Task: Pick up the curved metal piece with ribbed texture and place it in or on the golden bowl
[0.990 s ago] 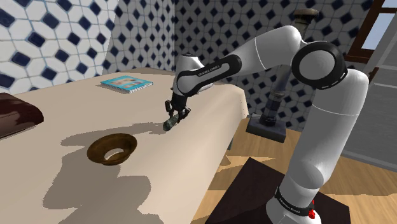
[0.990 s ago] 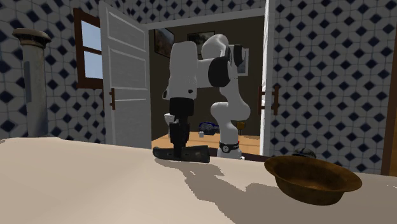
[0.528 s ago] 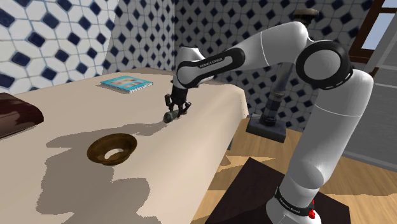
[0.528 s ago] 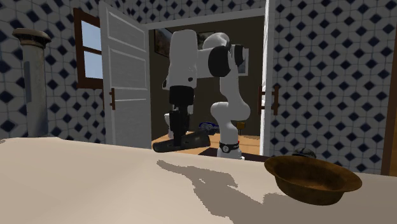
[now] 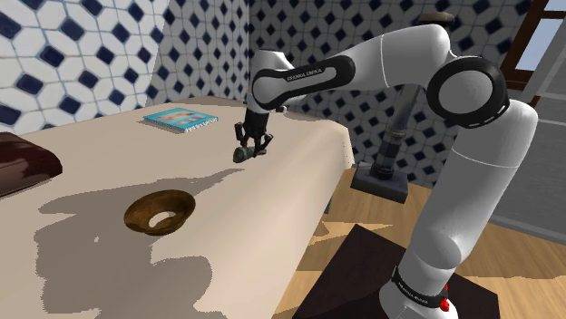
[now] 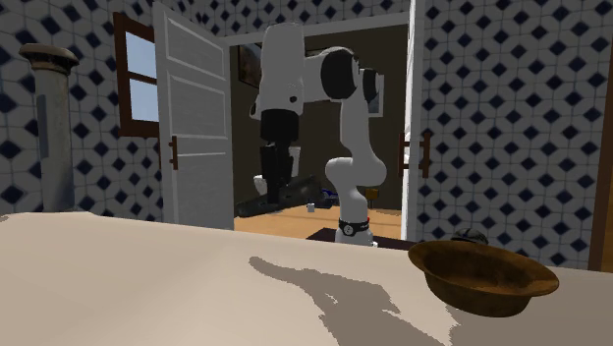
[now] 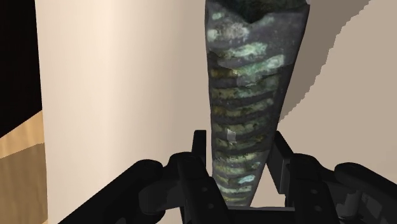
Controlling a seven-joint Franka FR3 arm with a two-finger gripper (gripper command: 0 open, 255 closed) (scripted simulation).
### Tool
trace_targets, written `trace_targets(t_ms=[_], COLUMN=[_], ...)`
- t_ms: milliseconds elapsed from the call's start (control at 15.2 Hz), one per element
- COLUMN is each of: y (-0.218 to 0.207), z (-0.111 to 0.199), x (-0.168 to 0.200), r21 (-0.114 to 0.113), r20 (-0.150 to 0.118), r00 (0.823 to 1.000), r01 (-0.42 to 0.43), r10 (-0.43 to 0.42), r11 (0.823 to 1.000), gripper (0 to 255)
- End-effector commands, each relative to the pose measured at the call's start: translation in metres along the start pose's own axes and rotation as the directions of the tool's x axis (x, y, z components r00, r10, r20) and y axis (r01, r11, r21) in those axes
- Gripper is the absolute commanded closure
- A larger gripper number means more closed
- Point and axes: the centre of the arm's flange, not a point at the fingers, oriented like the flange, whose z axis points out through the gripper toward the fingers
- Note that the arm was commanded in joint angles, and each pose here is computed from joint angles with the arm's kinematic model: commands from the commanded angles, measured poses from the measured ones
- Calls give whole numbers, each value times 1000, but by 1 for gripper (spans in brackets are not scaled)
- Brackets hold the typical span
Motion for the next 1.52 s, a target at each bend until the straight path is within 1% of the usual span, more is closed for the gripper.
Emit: trace_targets(t_ms=[0, 396, 1452], y=[-2, -7, -78], z=[-10, -41, -34], x=[-1, -1, -199], r21=[0, 0, 0], r20=[0, 0, 0], r00=[1000, 1000, 1000], r01=[0, 0, 0], r10=[0, 0, 0], r11=[1000, 1000, 1000], gripper=[255, 255, 255])
